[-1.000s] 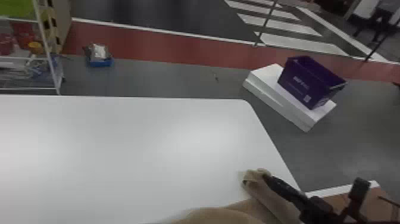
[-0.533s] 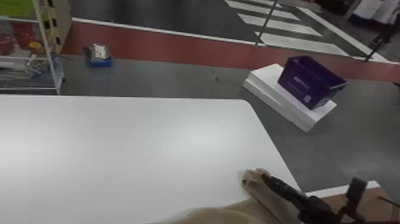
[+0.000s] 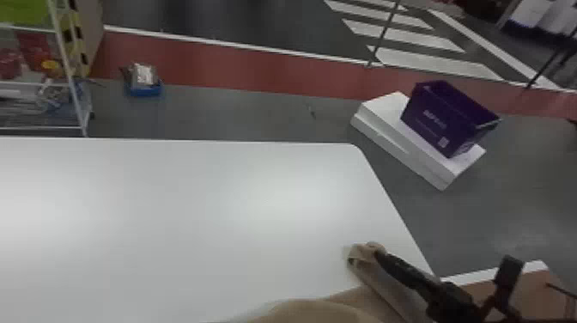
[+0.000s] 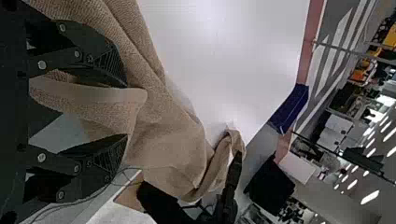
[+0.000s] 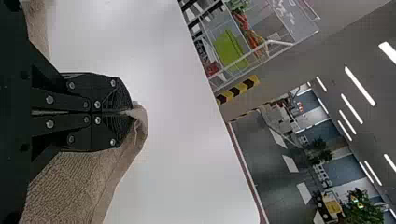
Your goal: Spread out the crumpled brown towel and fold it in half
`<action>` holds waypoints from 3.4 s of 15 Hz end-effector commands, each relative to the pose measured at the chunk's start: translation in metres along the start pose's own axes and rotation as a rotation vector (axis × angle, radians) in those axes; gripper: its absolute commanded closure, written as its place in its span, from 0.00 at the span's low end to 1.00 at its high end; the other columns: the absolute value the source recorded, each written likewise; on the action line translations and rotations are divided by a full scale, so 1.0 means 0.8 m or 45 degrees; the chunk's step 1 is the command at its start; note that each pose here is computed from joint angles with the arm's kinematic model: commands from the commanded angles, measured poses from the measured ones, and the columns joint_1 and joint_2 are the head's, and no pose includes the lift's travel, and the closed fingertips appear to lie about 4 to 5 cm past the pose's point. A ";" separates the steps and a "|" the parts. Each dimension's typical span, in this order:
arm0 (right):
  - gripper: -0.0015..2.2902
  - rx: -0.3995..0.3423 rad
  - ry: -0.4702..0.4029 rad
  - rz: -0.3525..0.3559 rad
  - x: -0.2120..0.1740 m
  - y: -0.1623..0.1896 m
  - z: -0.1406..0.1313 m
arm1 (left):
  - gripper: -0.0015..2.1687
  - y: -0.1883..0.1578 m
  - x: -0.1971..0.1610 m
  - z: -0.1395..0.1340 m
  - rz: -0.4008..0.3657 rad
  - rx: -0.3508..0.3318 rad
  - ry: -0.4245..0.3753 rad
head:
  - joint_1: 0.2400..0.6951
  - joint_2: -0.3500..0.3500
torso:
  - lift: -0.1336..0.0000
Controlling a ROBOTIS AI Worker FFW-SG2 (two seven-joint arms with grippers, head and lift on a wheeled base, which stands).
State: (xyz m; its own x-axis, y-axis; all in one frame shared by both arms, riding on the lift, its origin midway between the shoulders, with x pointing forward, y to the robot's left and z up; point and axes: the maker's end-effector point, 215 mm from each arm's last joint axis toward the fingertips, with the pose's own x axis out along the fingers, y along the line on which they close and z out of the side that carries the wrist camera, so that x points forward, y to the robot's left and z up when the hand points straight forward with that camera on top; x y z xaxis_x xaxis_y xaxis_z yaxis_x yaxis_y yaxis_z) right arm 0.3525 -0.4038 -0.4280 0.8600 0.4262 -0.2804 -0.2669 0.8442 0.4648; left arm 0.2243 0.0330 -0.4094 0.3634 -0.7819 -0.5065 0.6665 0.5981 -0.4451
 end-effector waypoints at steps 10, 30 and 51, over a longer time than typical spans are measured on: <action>0.98 -0.028 -0.018 0.007 0.000 -0.009 -0.003 | 0.28 -0.008 0.038 -0.027 -0.005 -0.042 0.193 | 1.00 0.00 | 0.07; 0.98 -0.060 -0.027 -0.003 0.022 -0.026 0.001 | 0.38 0.023 0.056 -0.002 0.061 -0.039 0.212 | 1.00 0.00 | 0.07; 0.98 -0.040 0.009 0.057 0.059 0.027 0.001 | 0.84 0.157 0.095 0.124 0.271 0.130 -0.083 | 1.00 0.00 | 0.07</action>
State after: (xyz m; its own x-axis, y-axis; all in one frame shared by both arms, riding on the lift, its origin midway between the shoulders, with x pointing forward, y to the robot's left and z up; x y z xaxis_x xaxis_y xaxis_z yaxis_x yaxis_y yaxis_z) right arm 0.3896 -0.3647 -0.4317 0.8446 0.4674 -0.2612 -0.3228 0.8337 0.4480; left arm 0.3983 0.0259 -0.4395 0.5221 -0.6362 -0.5681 0.6419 0.7317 -0.2295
